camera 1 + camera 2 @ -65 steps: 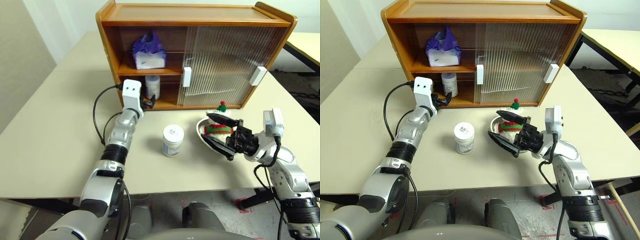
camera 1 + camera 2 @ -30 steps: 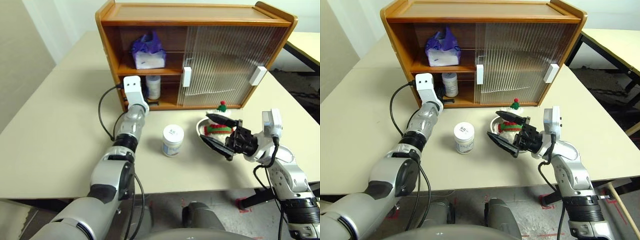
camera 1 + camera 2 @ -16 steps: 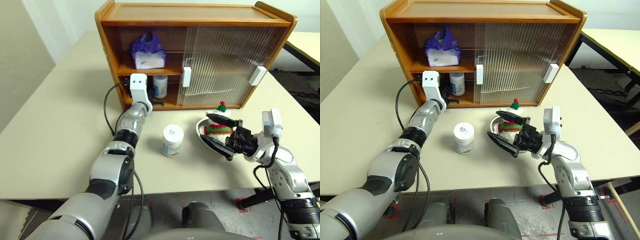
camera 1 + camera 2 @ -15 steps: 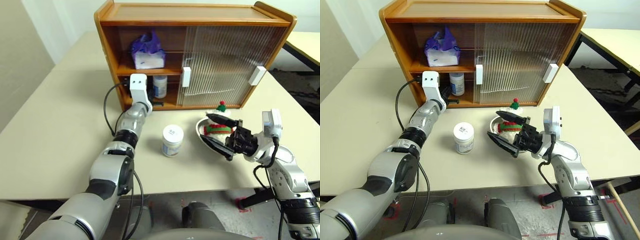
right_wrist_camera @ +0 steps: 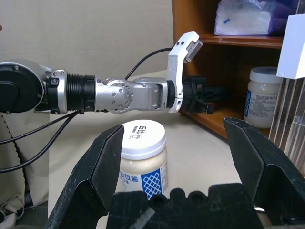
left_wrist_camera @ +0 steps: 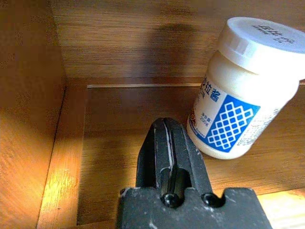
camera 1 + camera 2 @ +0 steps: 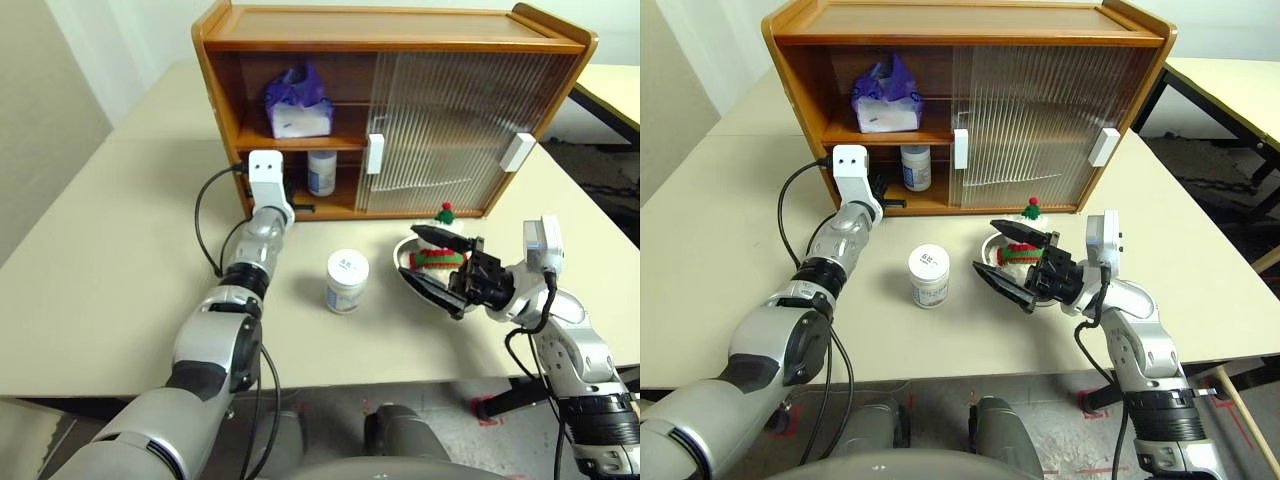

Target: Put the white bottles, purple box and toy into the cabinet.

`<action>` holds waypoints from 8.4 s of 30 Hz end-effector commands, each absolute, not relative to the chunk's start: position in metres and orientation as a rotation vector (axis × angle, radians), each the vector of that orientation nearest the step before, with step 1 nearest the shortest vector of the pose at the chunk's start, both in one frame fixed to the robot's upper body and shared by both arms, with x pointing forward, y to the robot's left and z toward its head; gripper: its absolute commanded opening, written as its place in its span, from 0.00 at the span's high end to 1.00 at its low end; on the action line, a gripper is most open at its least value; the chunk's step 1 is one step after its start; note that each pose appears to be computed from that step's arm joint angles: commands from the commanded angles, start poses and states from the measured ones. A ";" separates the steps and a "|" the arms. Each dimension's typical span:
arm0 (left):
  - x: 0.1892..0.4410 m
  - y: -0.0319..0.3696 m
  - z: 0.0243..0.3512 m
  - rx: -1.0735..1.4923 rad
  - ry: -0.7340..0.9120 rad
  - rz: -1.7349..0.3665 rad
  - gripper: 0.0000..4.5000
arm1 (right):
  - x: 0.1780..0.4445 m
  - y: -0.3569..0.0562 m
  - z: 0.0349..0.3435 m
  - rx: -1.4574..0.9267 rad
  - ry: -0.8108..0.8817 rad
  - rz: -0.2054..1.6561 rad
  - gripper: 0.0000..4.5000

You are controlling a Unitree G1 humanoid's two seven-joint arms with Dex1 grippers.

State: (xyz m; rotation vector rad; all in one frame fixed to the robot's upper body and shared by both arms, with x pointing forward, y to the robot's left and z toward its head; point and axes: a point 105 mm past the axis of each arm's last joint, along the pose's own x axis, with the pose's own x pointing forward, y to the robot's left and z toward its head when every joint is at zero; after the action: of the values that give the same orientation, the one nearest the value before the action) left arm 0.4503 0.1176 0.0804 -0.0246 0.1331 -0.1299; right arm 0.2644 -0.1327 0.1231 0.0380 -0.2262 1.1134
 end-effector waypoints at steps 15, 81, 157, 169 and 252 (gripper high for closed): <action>0.455 0.088 0.086 0.061 0.165 -0.279 1.00 | 0.261 -0.135 0.128 0.009 -0.245 1.084 0.00; 0.431 0.100 0.081 0.047 0.041 -0.523 1.00 | 0.257 -0.136 0.127 0.027 -0.230 1.060 0.00; 0.419 0.120 0.062 0.095 0.107 -0.301 0.33 | 0.267 -0.136 0.126 -0.006 -0.210 1.110 0.00; 0.440 0.121 0.061 0.041 0.161 -0.154 0.33 | 0.268 -0.135 0.128 -0.003 -0.221 1.103 0.00; 0.416 -0.001 0.162 0.078 -0.185 -0.695 1.00 | 0.267 -0.132 0.122 -0.002 -0.231 1.097 0.00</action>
State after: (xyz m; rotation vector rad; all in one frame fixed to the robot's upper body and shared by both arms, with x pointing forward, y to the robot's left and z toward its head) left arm 0.4108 -0.0069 0.1606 0.0786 -0.1865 -0.7334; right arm 0.2694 -0.1343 0.1226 0.0040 -0.2399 1.0893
